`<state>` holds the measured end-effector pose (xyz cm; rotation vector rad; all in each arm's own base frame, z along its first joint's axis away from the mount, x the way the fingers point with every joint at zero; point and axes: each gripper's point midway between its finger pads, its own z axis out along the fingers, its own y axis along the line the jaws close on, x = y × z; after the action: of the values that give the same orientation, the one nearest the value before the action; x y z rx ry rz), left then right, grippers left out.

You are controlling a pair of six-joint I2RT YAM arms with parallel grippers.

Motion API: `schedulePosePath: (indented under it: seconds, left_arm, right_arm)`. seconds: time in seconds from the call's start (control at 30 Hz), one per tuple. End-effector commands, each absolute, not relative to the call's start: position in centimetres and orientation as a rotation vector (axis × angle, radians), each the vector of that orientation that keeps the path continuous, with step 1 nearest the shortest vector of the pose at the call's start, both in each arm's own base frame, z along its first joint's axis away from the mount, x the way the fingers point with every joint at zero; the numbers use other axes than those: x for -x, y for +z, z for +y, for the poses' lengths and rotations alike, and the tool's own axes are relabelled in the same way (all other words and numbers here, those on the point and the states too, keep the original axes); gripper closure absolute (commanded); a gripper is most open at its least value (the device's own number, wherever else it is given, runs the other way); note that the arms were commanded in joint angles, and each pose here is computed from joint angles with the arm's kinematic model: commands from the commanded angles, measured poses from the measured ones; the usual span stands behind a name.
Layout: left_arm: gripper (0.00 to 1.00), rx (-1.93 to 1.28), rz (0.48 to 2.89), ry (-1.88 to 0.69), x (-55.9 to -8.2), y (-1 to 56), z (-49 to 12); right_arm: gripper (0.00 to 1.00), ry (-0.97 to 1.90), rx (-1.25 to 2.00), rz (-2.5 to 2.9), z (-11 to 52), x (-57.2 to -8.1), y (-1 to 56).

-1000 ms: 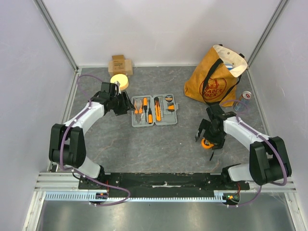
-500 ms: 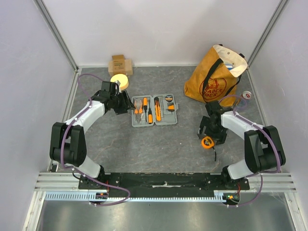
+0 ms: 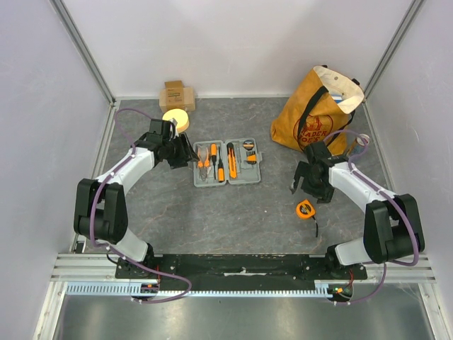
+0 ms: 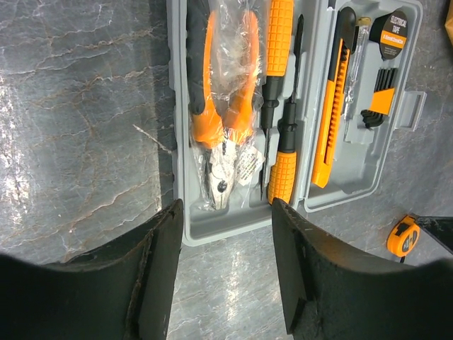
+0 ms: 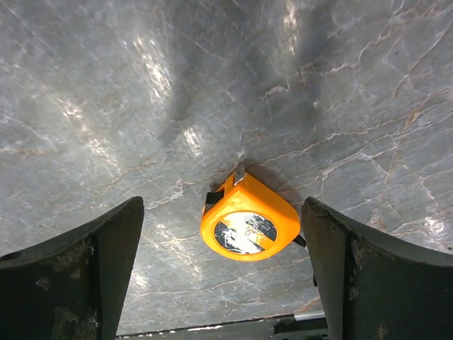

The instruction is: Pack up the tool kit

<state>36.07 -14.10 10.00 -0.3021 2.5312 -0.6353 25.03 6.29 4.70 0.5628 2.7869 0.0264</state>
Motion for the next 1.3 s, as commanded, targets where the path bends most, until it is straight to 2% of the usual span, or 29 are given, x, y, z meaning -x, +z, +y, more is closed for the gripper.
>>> schedulePosePath:
  seconds: [0.0,0.23,0.67,0.77,0.87,1.0,1.2,1.27]
  left_arm:
    - [0.41,0.242,2.501,-0.634,-36.6,11.3,-14.2]
    - [0.42,0.244,2.506,-0.632,-36.2,11.3,-14.1]
    - [0.43,0.240,2.509,-0.624,-35.9,11.5,-13.9]
    - [0.43,0.243,2.507,-0.621,-35.9,11.6,-13.8]
    - [0.43,0.243,2.505,-0.606,-35.9,11.7,-13.7]
    - [0.43,0.245,2.498,-0.587,-35.9,11.8,-13.4]
    - [0.43,0.309,2.457,-0.526,-36.3,11.7,-12.4]
    - [0.43,0.324,2.431,-0.529,-36.3,11.9,-12.3]
  right_arm:
    - [0.02,0.082,-0.550,2.829,7.0,-23.9,3.5]
    - [0.02,0.335,-0.391,2.877,10.6,-23.1,2.6]
    - [0.07,0.556,0.242,2.820,21.0,-24.1,4.2]
    - [0.07,0.452,0.218,2.783,20.8,-25.5,5.1]
    - [0.03,0.336,0.108,2.646,20.1,-28.1,8.8]
    - [0.02,0.346,-0.047,2.557,19.6,-28.5,12.5]
    - [0.02,0.465,-0.108,2.619,20.2,-25.9,10.2]
    - [0.02,0.588,-0.068,2.679,21.5,-24.2,9.0]
